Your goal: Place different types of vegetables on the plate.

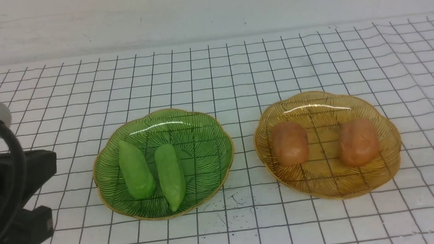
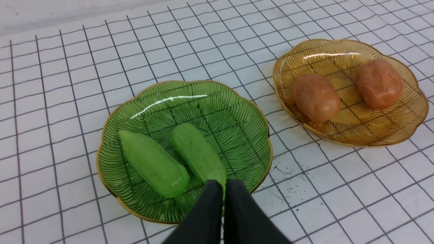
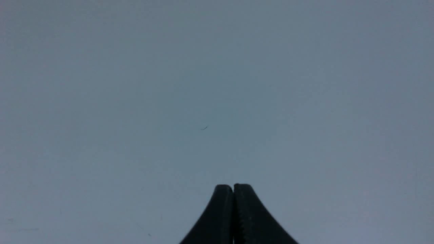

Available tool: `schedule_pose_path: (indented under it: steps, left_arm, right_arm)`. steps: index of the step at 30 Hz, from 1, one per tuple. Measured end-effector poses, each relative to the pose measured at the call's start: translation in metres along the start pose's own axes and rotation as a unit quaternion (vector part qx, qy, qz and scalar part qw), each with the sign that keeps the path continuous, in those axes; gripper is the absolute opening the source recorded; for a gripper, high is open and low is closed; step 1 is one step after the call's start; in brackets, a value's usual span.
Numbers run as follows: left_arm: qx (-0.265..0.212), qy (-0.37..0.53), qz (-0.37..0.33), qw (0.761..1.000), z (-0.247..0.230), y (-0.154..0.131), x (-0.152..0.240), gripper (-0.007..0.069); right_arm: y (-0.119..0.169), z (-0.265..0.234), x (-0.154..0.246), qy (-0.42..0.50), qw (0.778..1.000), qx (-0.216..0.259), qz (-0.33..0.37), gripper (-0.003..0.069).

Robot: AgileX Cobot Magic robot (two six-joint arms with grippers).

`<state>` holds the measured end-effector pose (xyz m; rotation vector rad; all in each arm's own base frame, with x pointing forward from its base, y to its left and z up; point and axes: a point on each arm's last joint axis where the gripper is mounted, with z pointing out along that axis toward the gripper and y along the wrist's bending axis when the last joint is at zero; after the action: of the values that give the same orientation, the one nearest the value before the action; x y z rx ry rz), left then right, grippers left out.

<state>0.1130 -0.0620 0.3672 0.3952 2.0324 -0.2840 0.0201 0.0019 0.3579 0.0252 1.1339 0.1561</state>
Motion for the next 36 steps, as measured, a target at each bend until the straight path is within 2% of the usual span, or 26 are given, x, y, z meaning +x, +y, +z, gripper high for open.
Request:
schedule_pose_path:
  steps: [7,19,36]
  left_arm:
    - [-0.003,-0.002,-0.002,1.000,-0.008,0.002,0.003,-0.0008]
    - [-0.005,-0.092,0.003,0.996,-0.052,0.016,0.024,-0.0008]
    - [0.001,-0.103,0.004,0.995,-0.057,0.016,0.026,-0.0008]
  right_arm:
    - [-0.003,-0.018,0.006,-0.049,0.999,0.006,0.002,-0.0014]
    - [-0.003,-0.019,0.005,-0.052,0.999,0.007,0.002,-0.0014]
    - [-0.003,-0.019,0.005,-0.052,0.999,0.007,0.002,-0.0014]
